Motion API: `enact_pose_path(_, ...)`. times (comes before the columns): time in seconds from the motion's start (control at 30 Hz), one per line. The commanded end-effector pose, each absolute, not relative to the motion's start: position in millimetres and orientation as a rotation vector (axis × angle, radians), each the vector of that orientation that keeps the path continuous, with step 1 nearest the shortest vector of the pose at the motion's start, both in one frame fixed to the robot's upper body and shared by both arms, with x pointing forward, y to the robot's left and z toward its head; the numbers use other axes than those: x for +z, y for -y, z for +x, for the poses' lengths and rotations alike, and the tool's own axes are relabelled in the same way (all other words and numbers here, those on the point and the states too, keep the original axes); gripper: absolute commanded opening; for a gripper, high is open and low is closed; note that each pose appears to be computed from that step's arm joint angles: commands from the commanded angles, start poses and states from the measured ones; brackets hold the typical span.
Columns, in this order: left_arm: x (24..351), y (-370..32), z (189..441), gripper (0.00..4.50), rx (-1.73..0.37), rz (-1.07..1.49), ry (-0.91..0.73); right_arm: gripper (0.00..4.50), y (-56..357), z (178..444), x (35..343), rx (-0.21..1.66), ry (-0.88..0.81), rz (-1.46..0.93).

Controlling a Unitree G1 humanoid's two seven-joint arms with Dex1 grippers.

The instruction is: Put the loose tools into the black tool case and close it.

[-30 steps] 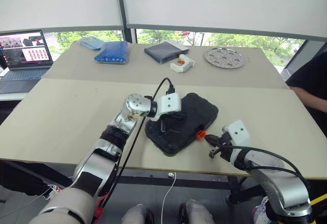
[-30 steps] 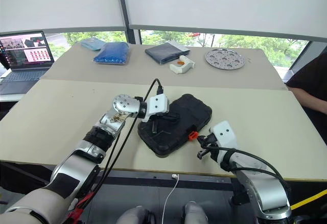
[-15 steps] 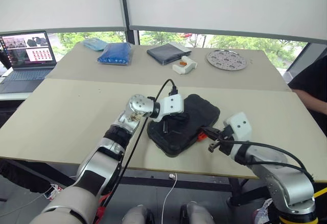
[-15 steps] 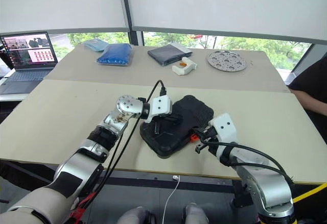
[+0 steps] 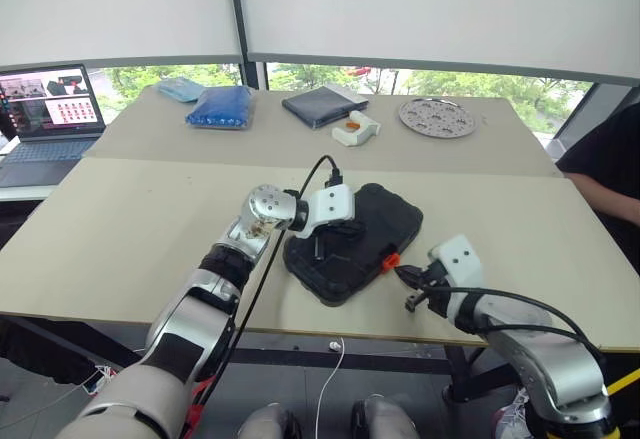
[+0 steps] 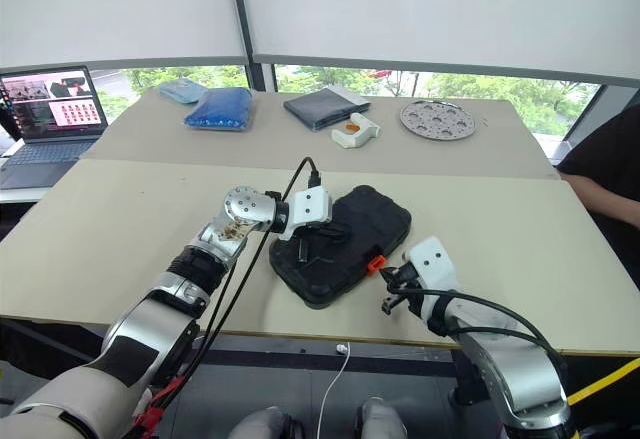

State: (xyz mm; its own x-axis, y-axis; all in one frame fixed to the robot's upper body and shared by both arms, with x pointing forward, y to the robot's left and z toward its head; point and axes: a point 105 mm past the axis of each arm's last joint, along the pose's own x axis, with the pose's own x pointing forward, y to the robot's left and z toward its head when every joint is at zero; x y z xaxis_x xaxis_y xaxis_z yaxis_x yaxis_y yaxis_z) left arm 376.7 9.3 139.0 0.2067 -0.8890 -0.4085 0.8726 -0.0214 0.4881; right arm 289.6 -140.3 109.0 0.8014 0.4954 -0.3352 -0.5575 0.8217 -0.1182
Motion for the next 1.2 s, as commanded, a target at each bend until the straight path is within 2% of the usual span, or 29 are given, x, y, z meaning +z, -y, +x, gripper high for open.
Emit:
enact_pose_path(0.03,94.8,-14.8,367.8,0.07,-1.445,0.772,-0.131,0.00,120.7,297.4,145.0,0.615,-0.139,-0.232)
enact_pose_path(0.47,87.0,-22.5,368.9,0.07,-1.419,0.748,-0.161,0.00,128.5,296.1,138.3,0.612,-0.167,-0.247)
enact_pose_path(0.83,84.2,-23.3,365.9,0.07,-1.427,0.744,-0.167,0.00,117.6,309.5,140.7,0.618,-0.128,-0.268)
enact_pose_path(1.0,87.5,-32.9,370.6,0.07,-1.396,0.741,-0.171,0.00,130.2,301.4,139.4,0.611,-0.146,-0.284)
enact_pose_path(1.07,97.2,-45.0,375.4,0.07,-1.361,0.657,-0.185,0.00,143.2,291.7,139.0,0.625,-0.175,-0.284)
enact_pose_path(1.1,102.6,-50.7,377.3,0.58,-1.345,0.615,-0.188,0.58,148.7,287.4,139.7,0.634,-0.186,-0.285)
enact_pose_path(1.13,108.2,-56.6,378.8,0.72,-1.331,0.579,-0.187,0.71,153.5,283.4,141.3,0.646,-0.194,-0.287)
enact_pose_path(1.2,128.9,-87.5,381.6,1.36,-1.282,0.504,-0.178,1.35,172.4,269.8,153.2,0.711,-0.199,-0.301)
